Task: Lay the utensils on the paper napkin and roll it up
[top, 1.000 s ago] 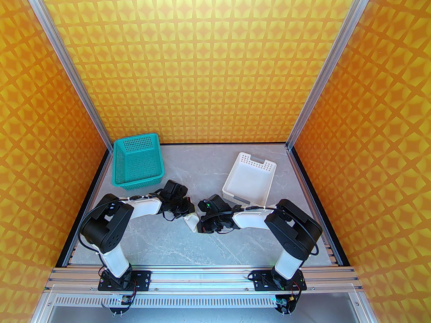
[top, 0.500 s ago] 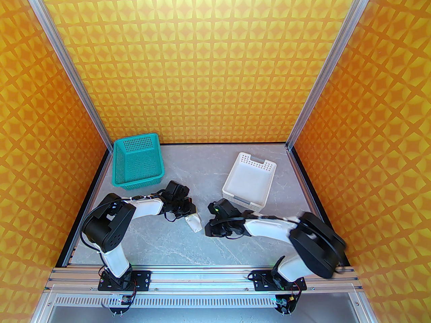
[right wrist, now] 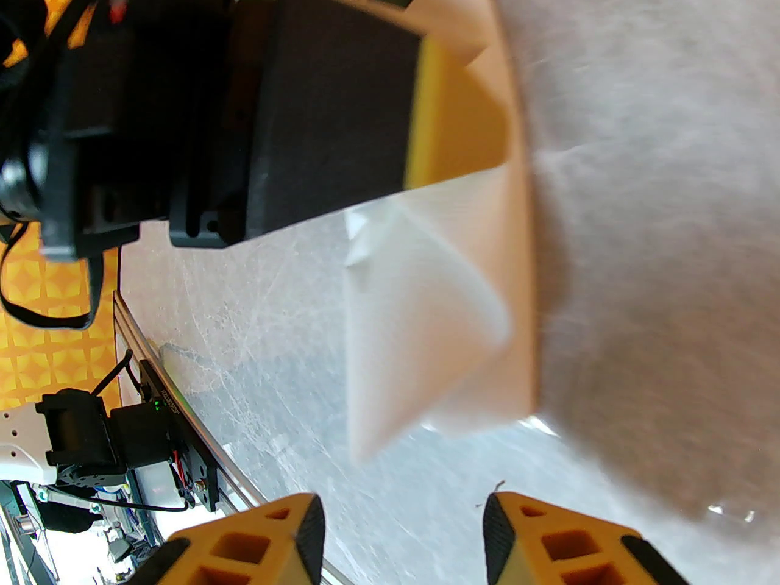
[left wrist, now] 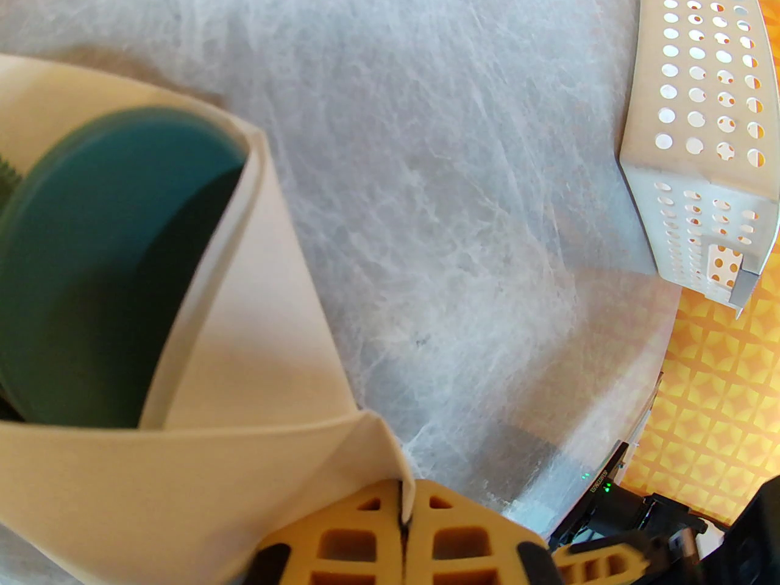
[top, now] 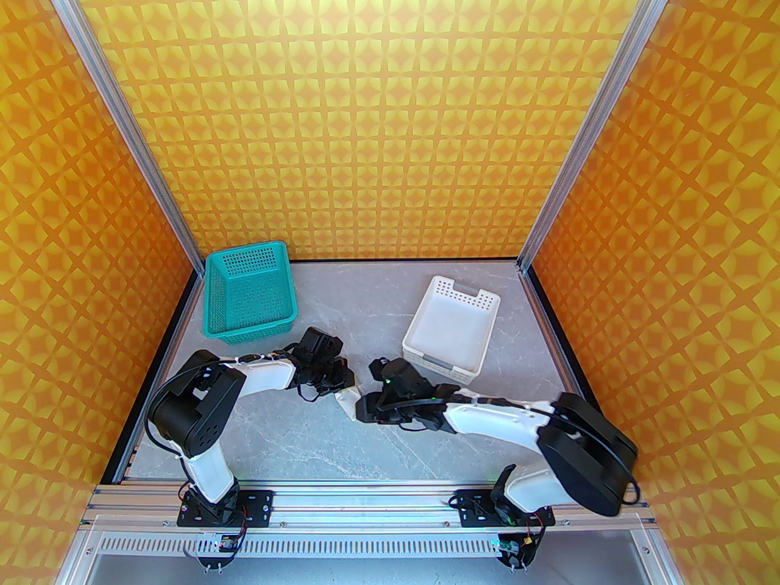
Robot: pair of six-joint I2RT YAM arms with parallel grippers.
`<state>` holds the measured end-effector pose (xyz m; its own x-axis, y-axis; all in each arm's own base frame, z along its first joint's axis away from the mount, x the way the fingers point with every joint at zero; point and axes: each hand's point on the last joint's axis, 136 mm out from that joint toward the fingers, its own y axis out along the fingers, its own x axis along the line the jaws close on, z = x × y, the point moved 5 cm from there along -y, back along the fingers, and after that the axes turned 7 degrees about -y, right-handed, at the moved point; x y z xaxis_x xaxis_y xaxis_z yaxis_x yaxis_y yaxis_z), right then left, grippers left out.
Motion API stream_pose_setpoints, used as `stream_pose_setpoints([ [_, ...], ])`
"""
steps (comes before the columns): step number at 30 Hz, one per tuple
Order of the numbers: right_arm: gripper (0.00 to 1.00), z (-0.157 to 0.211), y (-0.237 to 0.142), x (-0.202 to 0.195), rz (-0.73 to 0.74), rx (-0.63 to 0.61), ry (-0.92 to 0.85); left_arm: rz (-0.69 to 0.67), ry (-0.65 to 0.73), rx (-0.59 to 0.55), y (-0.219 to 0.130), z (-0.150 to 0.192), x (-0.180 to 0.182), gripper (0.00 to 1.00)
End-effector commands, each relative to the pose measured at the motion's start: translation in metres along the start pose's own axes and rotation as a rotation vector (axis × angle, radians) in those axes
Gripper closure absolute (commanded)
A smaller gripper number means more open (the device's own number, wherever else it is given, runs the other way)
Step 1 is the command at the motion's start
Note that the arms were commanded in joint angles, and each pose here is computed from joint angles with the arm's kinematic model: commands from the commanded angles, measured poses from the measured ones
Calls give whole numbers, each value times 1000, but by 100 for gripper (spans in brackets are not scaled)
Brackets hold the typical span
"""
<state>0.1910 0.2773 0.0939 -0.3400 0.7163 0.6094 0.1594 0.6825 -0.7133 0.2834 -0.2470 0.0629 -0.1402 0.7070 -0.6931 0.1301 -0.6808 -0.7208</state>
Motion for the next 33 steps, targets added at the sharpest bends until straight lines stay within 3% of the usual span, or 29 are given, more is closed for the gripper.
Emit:
stream_pose_setpoints([
  [1, 52, -18, 5, 16, -39, -52, -11, -56, 3, -1, 7, 0, 11, 100],
  [24, 57, -11, 39, 13, -6, 33, -11, -59, 6, 3, 7, 0, 9, 100],
  [33, 65, -2, 49, 2, 23, 62, 4, -61, 6, 3, 8, 0, 10, 100],
])
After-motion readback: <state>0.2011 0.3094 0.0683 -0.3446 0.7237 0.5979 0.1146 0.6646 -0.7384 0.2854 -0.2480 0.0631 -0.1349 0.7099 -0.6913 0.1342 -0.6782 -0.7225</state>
